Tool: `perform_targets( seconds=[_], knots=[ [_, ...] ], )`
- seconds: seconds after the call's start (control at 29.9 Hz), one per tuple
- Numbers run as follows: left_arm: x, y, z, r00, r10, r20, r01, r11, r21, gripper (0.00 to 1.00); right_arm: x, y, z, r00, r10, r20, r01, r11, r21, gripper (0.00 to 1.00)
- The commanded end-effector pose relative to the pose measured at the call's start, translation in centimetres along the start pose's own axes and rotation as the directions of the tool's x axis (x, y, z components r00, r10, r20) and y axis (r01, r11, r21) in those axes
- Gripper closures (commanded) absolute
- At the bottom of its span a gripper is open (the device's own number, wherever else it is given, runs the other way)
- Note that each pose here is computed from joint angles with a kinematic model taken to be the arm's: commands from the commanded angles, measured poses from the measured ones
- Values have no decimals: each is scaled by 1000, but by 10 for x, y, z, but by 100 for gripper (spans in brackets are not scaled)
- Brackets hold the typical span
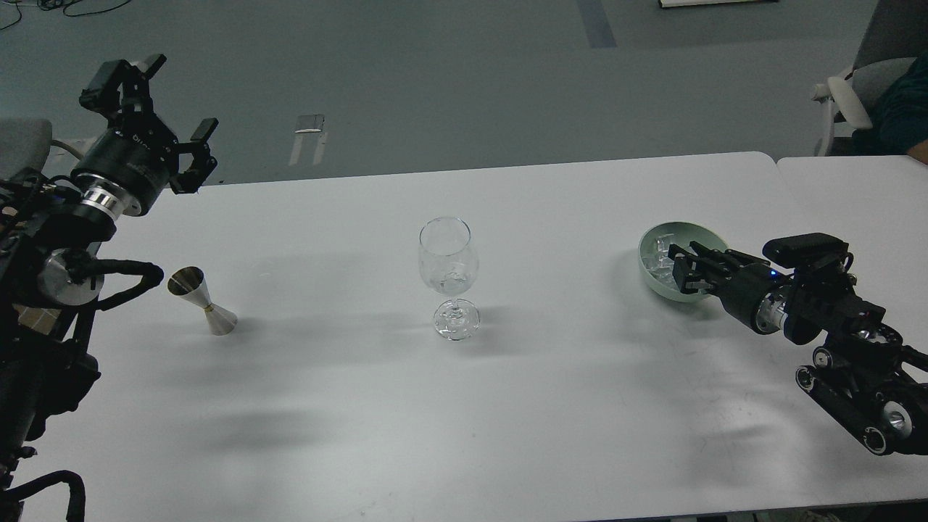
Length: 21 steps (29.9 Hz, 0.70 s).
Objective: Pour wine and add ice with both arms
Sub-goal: 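Scoop ice cubes from the green bowl with the right gripper, then carry the ice with the right gripper over the wine glass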
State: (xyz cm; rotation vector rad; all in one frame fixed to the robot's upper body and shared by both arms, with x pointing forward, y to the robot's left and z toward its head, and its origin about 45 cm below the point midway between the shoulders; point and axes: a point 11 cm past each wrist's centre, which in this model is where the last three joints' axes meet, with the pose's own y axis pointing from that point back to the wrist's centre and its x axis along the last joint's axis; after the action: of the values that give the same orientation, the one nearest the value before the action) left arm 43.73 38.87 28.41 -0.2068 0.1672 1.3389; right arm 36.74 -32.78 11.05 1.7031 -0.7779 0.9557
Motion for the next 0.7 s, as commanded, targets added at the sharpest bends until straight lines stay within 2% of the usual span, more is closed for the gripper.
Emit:
perform_targets(
  seconds=[0.0, 0.13, 0.27, 0.47, 0.53, 0.67],
  knots=[
    [0, 0, 0, 1000, 0, -1, 0, 1000, 0, 2, 1, 0, -1, 1000, 3, -1, -3, 1000, 5, 89],
    [0, 0, 0, 1000, -1, 0, 1, 1000, -1, 2, 9, 3, -4, 1000, 21, -10, -21, 1000, 20, 95],
    [0, 0, 1, 1000, -2, 2, 2, 1000, -2, 2, 28, 10, -3, 998, 56, -30, -55, 998, 32, 95],
    [-2, 0, 4, 1000, -7, 7, 7, 1000, -8, 2, 94, 37, -6, 983, 157, -97, -148, 985, 89, 95],
    [-3, -1, 3, 1000, -9, 4, 9, 1000, -8, 2, 121, 46, -28, 974, 191, -122, -170, 972, 161, 95],
    [-4, -1, 3, 1000, -9, 2, 9, 1000, -9, 2, 145, 56, -57, 961, 222, -163, -178, 953, 247, 95]
  ],
)
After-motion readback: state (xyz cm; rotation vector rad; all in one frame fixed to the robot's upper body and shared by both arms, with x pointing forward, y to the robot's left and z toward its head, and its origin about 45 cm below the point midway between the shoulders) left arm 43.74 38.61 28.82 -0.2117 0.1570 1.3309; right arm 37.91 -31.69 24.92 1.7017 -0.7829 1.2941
